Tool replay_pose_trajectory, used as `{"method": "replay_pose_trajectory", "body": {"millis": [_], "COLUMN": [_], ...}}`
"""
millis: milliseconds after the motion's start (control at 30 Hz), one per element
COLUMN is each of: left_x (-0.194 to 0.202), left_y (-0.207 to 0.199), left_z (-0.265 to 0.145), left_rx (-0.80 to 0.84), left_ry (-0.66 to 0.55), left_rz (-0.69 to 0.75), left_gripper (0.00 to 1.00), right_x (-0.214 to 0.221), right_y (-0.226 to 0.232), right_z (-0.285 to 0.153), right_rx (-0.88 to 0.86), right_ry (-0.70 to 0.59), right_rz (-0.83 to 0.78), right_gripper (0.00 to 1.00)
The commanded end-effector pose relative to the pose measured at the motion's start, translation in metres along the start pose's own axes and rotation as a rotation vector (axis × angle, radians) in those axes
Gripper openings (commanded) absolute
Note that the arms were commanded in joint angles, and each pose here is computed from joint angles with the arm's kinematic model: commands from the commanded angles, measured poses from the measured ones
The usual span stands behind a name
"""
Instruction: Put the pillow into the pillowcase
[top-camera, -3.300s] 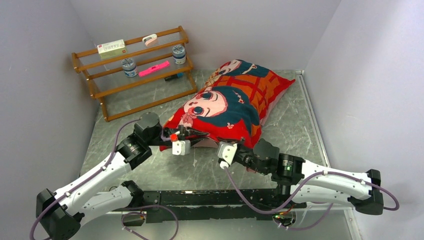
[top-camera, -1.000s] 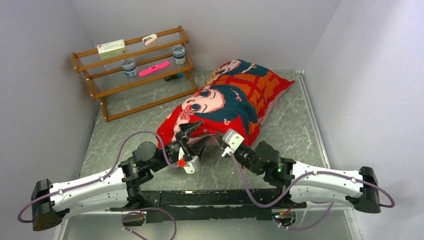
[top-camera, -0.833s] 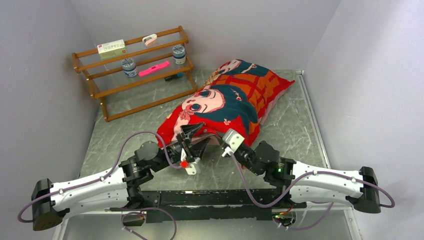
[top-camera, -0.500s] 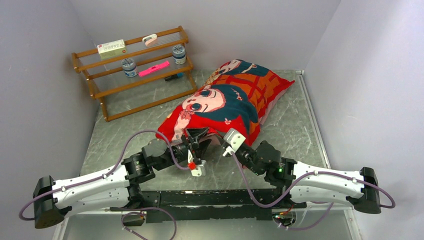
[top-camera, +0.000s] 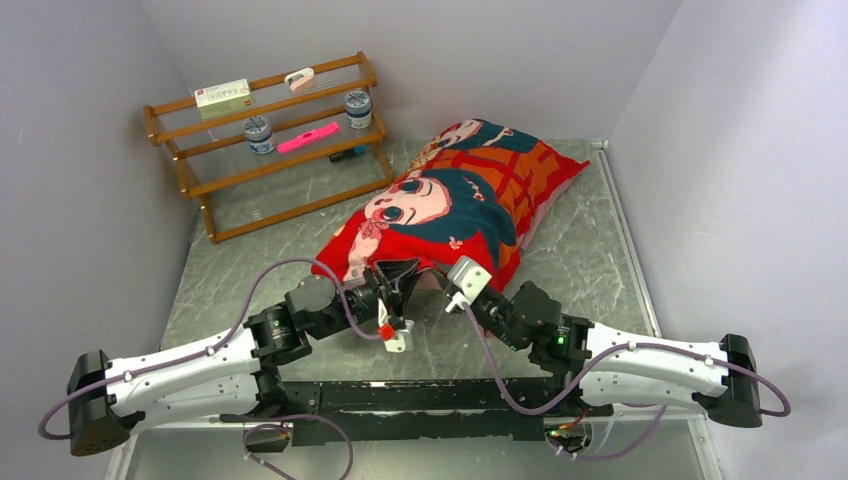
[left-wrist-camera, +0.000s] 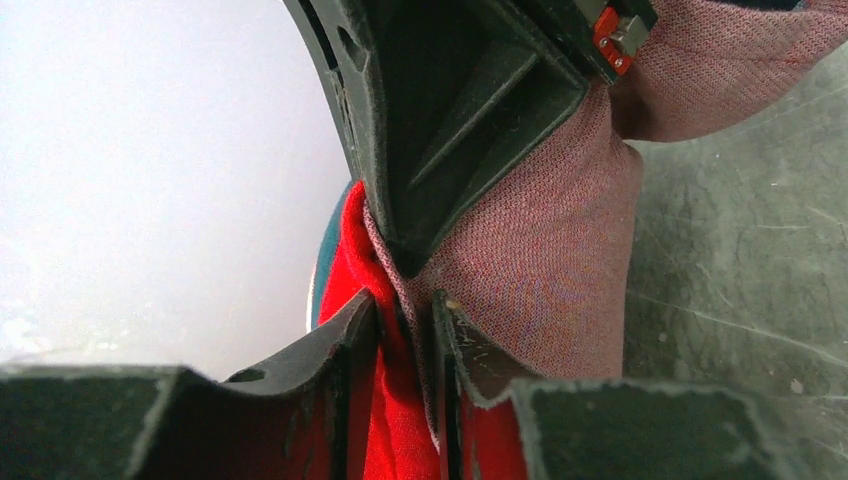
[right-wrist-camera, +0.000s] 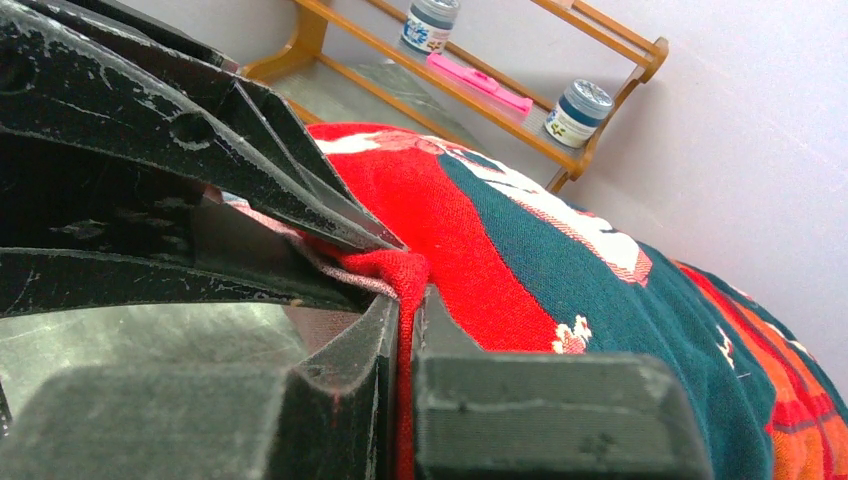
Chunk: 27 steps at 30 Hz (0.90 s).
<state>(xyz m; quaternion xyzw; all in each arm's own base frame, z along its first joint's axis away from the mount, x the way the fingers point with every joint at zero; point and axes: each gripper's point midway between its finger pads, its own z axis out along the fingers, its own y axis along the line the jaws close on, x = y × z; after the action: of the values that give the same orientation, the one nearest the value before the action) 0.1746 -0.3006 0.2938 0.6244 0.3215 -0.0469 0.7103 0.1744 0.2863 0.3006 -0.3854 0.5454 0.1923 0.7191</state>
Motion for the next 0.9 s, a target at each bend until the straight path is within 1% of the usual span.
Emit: {"method": "replay_pose_trajectory", "body": {"millis": [0, 133, 167, 233, 267, 533, 600, 633, 700, 733, 767, 833, 867], "left_x": [-0.016, -0.017, -0.016, -0.017, -0.018, -0.015, -0.016, -0.015, -0.016, -0.015, -0.015, -0.015, -0.016], "left_y": [0.030, 0.031, 0.031, 0.035, 0.036, 0.046, 0.049, 0.051, 0.052, 0.049, 0.045, 0.037, 0.033], "left_z": [0.003, 0.003, 0.003, 0.002, 0.002, -0.004, -0.005, -0.007, -0.008, -0.008, -0.008, -0.012, -0.015], "left_rx": [-0.078, -0.075, -0.075, -0.084, -0.086, -0.074, -0.092, -0.107, -0.102, -0.077, -0.048, -0.003, 0.016], "left_ry": [-0.033, -0.038, -0.036, -0.037, -0.040, -0.052, -0.054, -0.052, -0.045, -0.037, -0.029, -0.016, -0.017], "left_rz": [0.011, 0.004, 0.004, 0.003, 0.000, -0.039, -0.053, -0.067, -0.085, -0.092, -0.103, -0.143, -0.170], "left_gripper": [0.28, 0.21, 0.18, 0.07, 0.05, 0.05, 0.05, 0.13, 0.38, 0.49, 0.57, 0.65, 0.66], "right_x": [-0.069, -0.070, -0.070, -0.071, -0.070, -0.062, -0.062, -0.061, -0.059, -0.058, -0.056, -0.049, -0.044], "right_y": [-0.030, -0.031, -0.030, -0.030, -0.029, -0.029, -0.028, -0.029, -0.030, -0.030, -0.028, -0.023, -0.021], "right_z": [-0.003, -0.004, -0.004, -0.005, -0.004, -0.009, -0.009, -0.009, -0.010, -0.010, -0.011, -0.011, -0.012], "right_rx": [0.081, 0.080, 0.078, 0.075, 0.073, 0.078, 0.075, 0.076, 0.084, 0.084, 0.074, 0.046, 0.035], "right_ry": [-0.199, -0.203, -0.206, -0.208, -0.205, -0.200, -0.200, -0.196, -0.182, -0.176, -0.165, -0.131, -0.107], "right_rz": [0.106, 0.107, 0.109, 0.111, 0.111, 0.127, 0.127, 0.127, 0.125, 0.123, 0.119, 0.117, 0.120], "right_gripper": [0.00, 0.00, 0.00, 0.00, 0.00, 0.00, 0.00, 0.00, 0.00, 0.00, 0.00, 0.00, 0.00]}}
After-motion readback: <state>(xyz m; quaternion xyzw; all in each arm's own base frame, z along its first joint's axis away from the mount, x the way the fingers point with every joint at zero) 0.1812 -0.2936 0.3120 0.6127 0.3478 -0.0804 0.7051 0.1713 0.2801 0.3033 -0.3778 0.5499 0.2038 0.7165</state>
